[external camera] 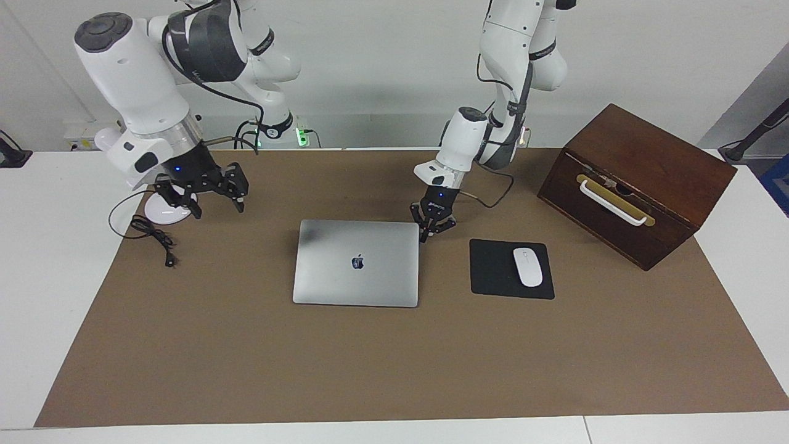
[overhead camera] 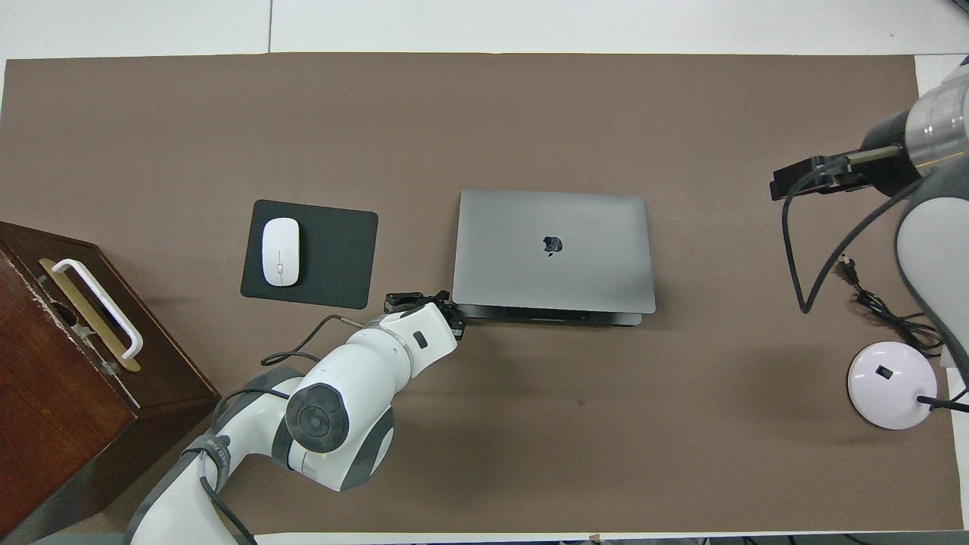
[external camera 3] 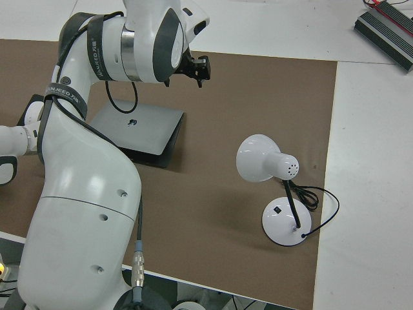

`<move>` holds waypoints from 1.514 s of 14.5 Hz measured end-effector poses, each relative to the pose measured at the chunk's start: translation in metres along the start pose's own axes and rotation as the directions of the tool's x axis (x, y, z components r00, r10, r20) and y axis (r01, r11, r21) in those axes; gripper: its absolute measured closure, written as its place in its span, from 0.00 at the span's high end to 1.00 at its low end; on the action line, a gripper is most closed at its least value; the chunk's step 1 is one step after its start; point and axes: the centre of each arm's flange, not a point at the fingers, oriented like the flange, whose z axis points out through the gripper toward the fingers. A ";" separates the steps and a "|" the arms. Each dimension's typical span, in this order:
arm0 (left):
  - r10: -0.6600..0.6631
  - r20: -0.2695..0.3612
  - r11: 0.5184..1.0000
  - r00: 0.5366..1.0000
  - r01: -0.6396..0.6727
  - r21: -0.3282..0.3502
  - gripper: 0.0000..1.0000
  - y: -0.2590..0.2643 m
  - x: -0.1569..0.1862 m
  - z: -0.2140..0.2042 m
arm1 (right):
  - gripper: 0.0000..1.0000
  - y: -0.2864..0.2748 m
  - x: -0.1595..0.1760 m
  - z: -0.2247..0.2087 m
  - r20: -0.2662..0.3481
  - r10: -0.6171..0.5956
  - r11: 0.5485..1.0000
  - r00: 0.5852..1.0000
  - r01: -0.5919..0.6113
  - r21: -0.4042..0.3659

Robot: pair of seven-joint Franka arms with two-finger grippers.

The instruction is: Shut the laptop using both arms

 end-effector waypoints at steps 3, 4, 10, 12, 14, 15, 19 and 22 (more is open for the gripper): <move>-0.021 0.089 1.000 0.996 0.021 0.003 0.01 -0.008 0.008 -0.026 | 1.00 0.027 -0.019 -0.014 0.047 0.038 0.998 0.998 -0.036 -0.047; -0.032 0.116 0.999 0.993 0.032 0.004 0.01 -0.012 0.012 -0.038 | 1.00 0.040 -0.024 -0.016 0.054 0.061 0.997 0.997 -0.058 -0.054; -0.081 0.245 0.997 0.966 0.080 0.013 0.01 -0.032 0.045 -0.082 | 1.00 0.071 -0.043 0.010 0.050 0.114 0.992 0.992 -0.111 -0.062; -0.108 0.285 0.994 0.952 0.107 0.022 0.01 -0.048 0.063 -0.096 | 1.00 0.067 -0.046 0.015 0.050 0.108 0.993 0.993 -0.105 -0.063; -0.146 0.311 0.989 0.939 0.142 0.036 0.01 -0.070 0.082 -0.115 | 1.00 0.061 -0.047 0.015 0.051 0.098 0.994 0.994 -0.095 -0.063; -0.169 0.316 0.986 0.934 0.163 0.045 0.01 -0.084 0.090 -0.125 | 1.00 0.059 -0.048 0.015 0.050 0.095 0.994 0.994 -0.091 -0.063; -0.276 0.303 0.961 0.912 0.256 0.105 0.07 -0.157 0.105 -0.166 | 1.00 0.058 -0.048 0.013 0.045 0.093 0.994 0.995 -0.090 -0.064; -0.358 0.288 0.933 0.888 0.332 0.137 0.40 -0.208 0.118 -0.210 | 1.00 0.059 -0.048 0.012 0.044 0.095 0.994 0.994 -0.093 -0.064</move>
